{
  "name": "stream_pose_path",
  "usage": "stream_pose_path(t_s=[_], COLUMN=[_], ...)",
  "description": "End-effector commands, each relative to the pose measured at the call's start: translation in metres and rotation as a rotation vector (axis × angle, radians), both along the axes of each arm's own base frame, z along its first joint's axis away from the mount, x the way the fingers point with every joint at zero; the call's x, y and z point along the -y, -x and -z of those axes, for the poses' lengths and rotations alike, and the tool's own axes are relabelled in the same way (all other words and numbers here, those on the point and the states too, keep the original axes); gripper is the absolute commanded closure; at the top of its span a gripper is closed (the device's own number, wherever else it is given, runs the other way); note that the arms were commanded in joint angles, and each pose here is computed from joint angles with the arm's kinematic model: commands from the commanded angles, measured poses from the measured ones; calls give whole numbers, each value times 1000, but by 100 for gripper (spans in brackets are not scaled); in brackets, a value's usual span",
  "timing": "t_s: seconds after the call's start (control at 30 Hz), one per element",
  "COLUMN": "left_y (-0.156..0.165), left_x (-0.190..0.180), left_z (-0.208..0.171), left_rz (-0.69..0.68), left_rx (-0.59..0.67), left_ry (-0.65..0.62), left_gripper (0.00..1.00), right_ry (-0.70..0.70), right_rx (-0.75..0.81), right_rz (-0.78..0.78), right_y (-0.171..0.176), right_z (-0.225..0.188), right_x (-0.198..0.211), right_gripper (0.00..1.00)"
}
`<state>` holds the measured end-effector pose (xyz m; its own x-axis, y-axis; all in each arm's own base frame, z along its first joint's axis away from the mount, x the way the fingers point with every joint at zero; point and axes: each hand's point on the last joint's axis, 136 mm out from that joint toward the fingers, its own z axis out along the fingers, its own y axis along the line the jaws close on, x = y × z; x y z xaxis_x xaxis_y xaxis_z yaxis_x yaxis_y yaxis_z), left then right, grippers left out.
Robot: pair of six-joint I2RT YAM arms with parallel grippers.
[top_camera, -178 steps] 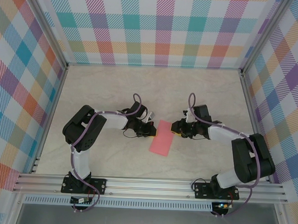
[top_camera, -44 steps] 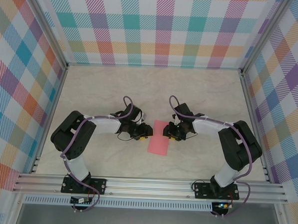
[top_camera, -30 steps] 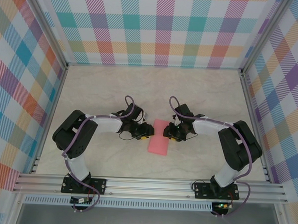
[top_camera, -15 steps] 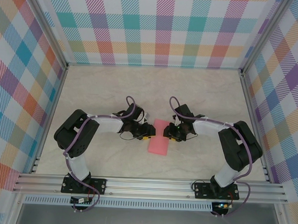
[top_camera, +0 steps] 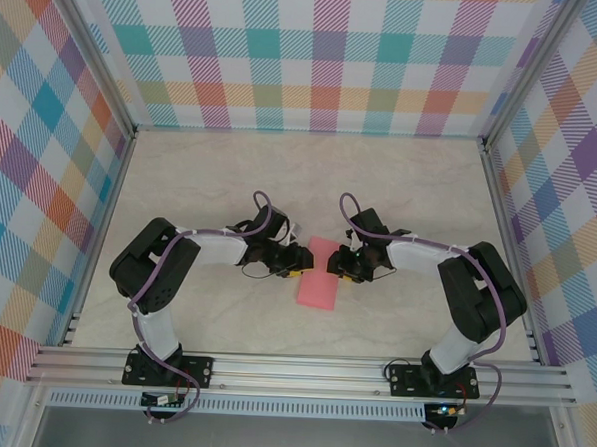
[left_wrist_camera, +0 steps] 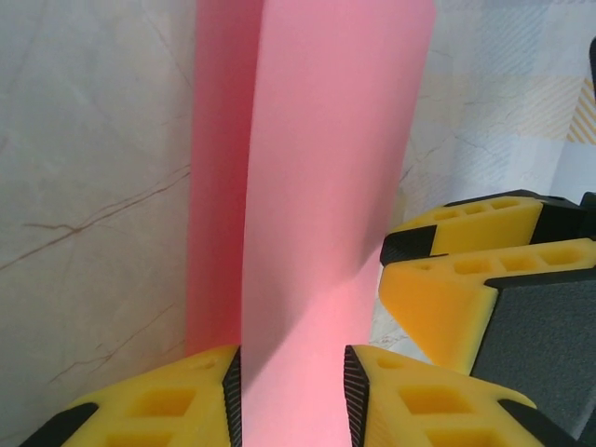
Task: Fold a paper plane with a square sheet of paper (pick it up from the middle)
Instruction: Fold the square sheet of paper in half at the center of the table, then move the square sheet of paper to the center of the table.
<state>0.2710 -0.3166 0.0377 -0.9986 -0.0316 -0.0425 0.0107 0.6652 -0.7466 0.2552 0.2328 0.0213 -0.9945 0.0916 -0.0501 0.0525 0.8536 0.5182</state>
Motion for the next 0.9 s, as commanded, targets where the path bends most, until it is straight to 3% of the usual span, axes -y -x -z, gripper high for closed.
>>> stream_pose_path(t_s=[0.0, 0.23, 0.33, 0.43, 0.53, 0.67, 0.87], left_y=[1, -4, -5, -6, -6, -3, -1], left_x=[9, 13, 11, 12, 10, 2, -11], left_z=[2, 2, -2, -9, -13, -12, -15], left_rz=[19, 9, 7, 9, 12, 36, 40], left_rx=[-18, -13, -3, 13, 26, 32, 39], left_ry=[36, 42, 39, 55, 49, 7, -20], left_gripper=[67, 76, 85, 92, 98, 100, 100], right_ry=[1, -28, -35, -28, -9, -33, -67], right_rx=[6, 41, 86, 139, 175, 199, 233], right_rz=[-25, -24, -14, -1, 23, 26, 23], right_y=[6, 0, 1, 6, 16, 31, 40], right_z=[2, -12, -26, -41, -47, -52, -61], right_x=[2, -2, 2, 11, 25, 32, 35], right_gripper=[63, 62, 59, 52, 38, 25, 18])
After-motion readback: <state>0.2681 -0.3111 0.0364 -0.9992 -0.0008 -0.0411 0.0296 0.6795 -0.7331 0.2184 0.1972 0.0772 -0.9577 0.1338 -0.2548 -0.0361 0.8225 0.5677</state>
